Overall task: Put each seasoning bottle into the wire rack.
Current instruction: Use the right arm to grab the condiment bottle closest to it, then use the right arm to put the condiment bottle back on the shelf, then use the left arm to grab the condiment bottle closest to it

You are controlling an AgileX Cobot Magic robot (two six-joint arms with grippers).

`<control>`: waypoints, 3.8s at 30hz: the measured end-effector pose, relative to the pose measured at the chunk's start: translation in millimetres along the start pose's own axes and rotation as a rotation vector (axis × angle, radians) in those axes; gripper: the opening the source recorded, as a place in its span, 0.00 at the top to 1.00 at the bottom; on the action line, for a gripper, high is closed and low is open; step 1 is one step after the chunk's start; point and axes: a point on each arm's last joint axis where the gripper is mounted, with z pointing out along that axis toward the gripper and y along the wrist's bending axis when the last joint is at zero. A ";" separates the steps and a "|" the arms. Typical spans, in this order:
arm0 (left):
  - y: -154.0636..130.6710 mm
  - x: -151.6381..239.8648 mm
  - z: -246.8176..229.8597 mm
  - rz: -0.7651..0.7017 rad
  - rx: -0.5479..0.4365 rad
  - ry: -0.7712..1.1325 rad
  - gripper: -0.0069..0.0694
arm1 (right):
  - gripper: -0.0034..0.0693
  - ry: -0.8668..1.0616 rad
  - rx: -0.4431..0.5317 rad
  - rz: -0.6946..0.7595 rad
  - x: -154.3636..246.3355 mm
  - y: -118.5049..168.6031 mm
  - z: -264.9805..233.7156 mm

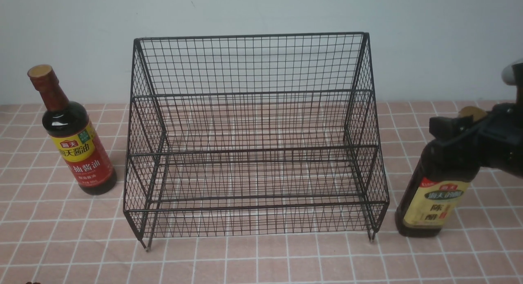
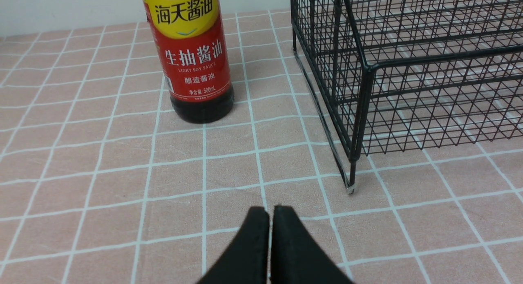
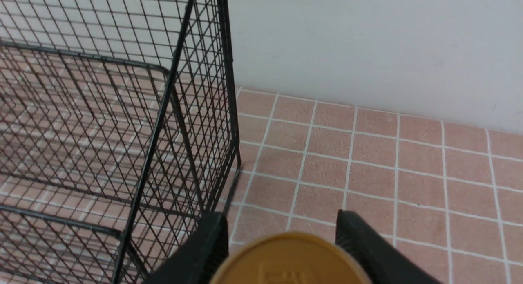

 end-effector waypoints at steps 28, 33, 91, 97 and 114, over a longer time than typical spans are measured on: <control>0.0 0.0 0.0 0.000 0.000 0.000 0.92 | 0.53 -0.416 -0.325 -0.044 -165.7 111.6 24.8; 0.0 0.0 0.0 0.000 0.000 0.000 0.92 | 0.53 -0.350 -0.316 -0.052 -156.5 118.2 52.1; 0.0 0.0 0.0 0.000 0.000 0.000 0.92 | 0.96 -0.394 -0.198 0.144 -164.5 -7.7 -318.4; 0.0 0.0 0.0 0.000 0.000 0.000 0.92 | 0.97 -0.570 -0.200 0.161 -100.6 -33.5 -375.7; 0.0 0.0 0.0 0.000 0.000 0.000 0.92 | 0.97 -0.550 -0.214 0.111 32.9 -26.1 -308.6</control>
